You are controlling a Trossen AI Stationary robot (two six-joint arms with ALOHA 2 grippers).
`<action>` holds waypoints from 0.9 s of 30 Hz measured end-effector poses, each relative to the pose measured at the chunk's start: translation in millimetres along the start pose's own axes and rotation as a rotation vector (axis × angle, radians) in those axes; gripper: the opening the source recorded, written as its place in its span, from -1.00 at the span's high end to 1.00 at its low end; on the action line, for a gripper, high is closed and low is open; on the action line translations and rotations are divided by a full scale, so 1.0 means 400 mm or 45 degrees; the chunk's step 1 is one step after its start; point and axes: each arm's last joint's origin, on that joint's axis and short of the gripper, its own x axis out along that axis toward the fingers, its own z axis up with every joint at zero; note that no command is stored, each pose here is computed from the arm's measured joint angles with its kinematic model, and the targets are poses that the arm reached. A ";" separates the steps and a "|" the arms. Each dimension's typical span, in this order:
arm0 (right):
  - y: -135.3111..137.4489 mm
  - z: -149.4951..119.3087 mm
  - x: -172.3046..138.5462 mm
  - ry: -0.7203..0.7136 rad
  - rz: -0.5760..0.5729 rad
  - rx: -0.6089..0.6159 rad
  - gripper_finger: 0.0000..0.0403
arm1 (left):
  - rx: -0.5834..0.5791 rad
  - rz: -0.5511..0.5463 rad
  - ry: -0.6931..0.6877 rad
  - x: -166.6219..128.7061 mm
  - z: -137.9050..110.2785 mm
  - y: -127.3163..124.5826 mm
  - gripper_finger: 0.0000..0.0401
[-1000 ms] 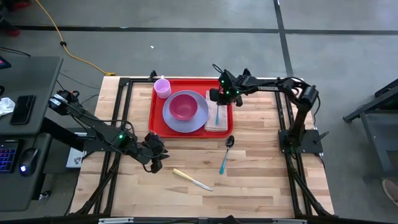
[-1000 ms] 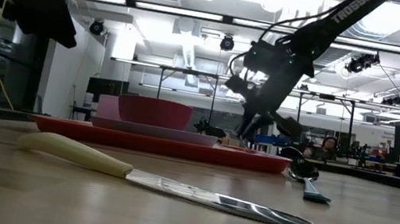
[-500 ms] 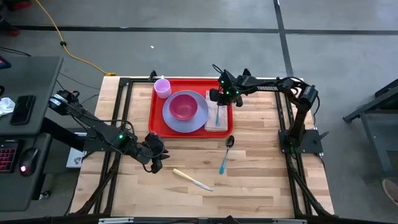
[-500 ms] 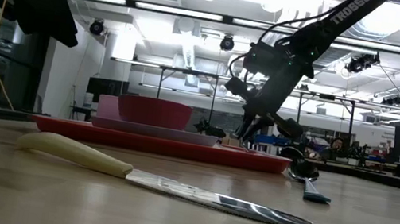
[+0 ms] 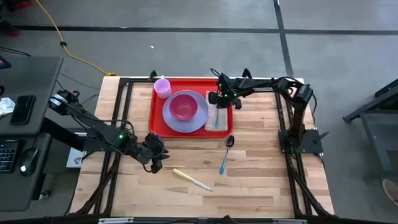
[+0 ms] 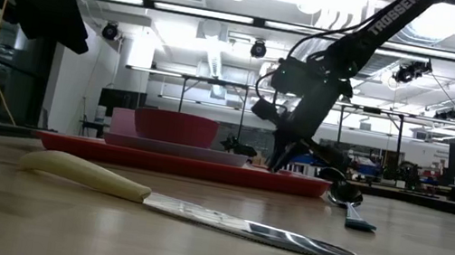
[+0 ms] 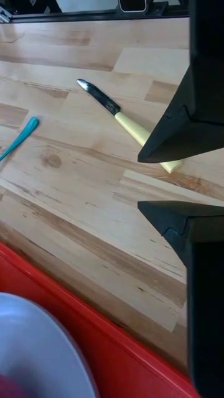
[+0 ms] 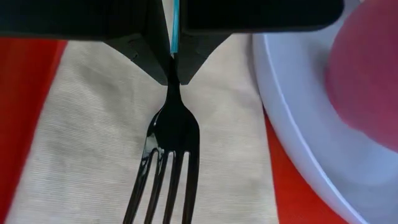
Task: Set up tray
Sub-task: Put the blue fork on the brown napkin
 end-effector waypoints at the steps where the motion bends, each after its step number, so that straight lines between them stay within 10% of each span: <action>1: 0.000 0.001 0.000 -0.003 0.002 0.000 1.00 | 0.000 0.000 0.000 0.000 0.000 0.000 0.31; 27: 0.005 0.008 0.001 -0.054 0.019 -0.047 0.93 | 0.010 -0.009 0.012 0.000 -0.001 0.000 0.31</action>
